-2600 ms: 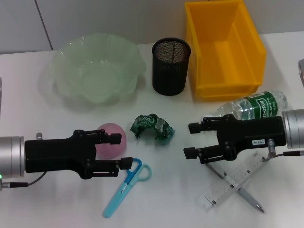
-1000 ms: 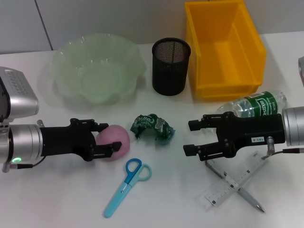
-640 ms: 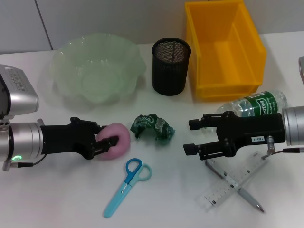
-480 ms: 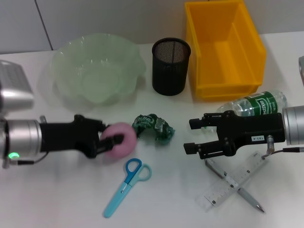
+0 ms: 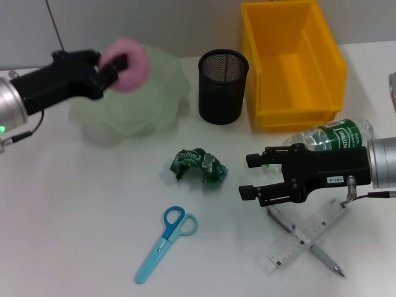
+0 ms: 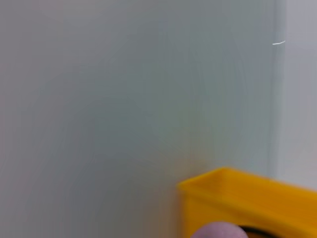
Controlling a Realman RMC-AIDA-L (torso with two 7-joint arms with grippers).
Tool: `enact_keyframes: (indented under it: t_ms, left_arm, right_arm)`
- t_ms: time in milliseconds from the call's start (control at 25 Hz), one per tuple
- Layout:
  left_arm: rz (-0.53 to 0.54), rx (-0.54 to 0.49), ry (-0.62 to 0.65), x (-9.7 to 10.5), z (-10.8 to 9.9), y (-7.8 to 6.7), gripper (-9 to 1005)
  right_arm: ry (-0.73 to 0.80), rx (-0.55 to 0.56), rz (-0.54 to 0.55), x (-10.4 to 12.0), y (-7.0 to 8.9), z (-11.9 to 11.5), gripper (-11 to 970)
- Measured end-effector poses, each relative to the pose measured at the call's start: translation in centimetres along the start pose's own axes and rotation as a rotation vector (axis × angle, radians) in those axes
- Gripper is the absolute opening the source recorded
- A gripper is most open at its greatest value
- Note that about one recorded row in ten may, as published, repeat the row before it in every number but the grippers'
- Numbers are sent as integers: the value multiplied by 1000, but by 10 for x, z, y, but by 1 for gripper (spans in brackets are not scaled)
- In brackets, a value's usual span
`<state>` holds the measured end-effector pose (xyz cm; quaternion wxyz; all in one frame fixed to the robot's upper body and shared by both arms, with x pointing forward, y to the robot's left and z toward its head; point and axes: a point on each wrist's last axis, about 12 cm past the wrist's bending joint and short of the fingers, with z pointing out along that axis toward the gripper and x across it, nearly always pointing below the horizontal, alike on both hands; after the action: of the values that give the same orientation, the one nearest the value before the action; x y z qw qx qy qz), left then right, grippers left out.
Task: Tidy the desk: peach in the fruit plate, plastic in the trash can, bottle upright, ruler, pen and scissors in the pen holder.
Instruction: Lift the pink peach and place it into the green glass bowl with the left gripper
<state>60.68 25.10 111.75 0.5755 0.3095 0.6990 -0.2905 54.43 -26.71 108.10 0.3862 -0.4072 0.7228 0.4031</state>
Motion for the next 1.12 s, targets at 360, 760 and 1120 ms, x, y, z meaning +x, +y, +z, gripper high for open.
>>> enact_keyframes:
  t_ms: [360, 760, 1120]
  left_arm:
    - [39, -264, 196, 18, 43, 20, 162]
    - [14, -275, 199, 20, 43, 20, 246]
    - [8, -270, 204, 22, 43, 19, 622]
  right_arm:
    - [-2, -2, -7, -2, 0, 2, 803]
    - [1, 4, -8, -2, 0, 4, 800]
    - [2, 2, -8, -2, 0, 4, 797]
